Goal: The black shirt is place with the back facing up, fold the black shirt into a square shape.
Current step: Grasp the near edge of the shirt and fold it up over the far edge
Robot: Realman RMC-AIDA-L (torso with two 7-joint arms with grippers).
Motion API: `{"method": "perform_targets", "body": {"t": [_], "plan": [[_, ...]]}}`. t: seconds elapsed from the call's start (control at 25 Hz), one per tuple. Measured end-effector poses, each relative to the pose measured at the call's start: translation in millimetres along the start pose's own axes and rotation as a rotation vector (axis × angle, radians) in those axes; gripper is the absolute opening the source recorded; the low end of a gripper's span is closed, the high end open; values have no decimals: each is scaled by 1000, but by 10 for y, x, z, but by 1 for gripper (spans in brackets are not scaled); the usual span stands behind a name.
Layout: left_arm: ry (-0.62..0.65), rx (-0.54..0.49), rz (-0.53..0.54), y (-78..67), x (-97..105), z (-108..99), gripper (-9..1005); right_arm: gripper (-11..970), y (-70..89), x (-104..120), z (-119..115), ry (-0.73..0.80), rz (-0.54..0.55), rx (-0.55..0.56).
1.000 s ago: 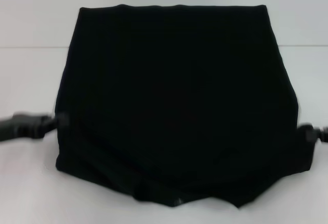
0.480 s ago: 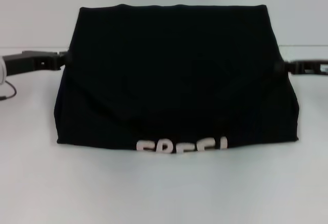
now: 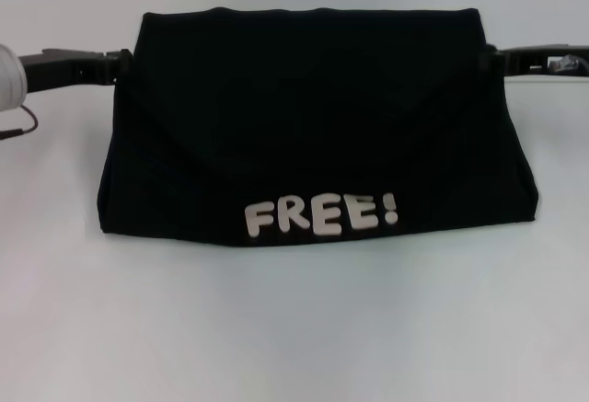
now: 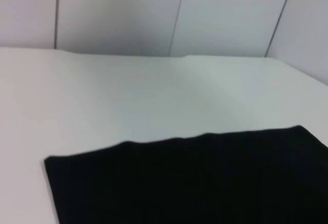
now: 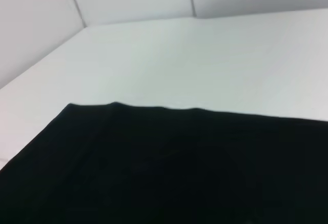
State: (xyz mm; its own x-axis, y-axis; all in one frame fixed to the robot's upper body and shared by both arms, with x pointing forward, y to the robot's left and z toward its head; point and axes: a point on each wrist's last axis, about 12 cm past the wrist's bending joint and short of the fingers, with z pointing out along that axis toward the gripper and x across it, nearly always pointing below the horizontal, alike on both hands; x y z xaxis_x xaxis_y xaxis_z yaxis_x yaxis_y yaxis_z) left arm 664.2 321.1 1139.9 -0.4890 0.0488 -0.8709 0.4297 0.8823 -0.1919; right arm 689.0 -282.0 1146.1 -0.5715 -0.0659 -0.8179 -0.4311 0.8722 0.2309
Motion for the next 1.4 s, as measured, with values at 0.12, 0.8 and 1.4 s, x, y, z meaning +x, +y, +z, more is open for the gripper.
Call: {"method": "perform_targets", "body": {"t": [0.12,0.8,1.4], "plan": [[0,2,12,-21,-40,27,86,62,-22,-58,-21,-16,7,14],[75,-87,1,-147,257,280,126,62,28,194,144,31,62,68],[104,-108,43,-261,324,379,162,128,26,337,144,43,104,82]]}}
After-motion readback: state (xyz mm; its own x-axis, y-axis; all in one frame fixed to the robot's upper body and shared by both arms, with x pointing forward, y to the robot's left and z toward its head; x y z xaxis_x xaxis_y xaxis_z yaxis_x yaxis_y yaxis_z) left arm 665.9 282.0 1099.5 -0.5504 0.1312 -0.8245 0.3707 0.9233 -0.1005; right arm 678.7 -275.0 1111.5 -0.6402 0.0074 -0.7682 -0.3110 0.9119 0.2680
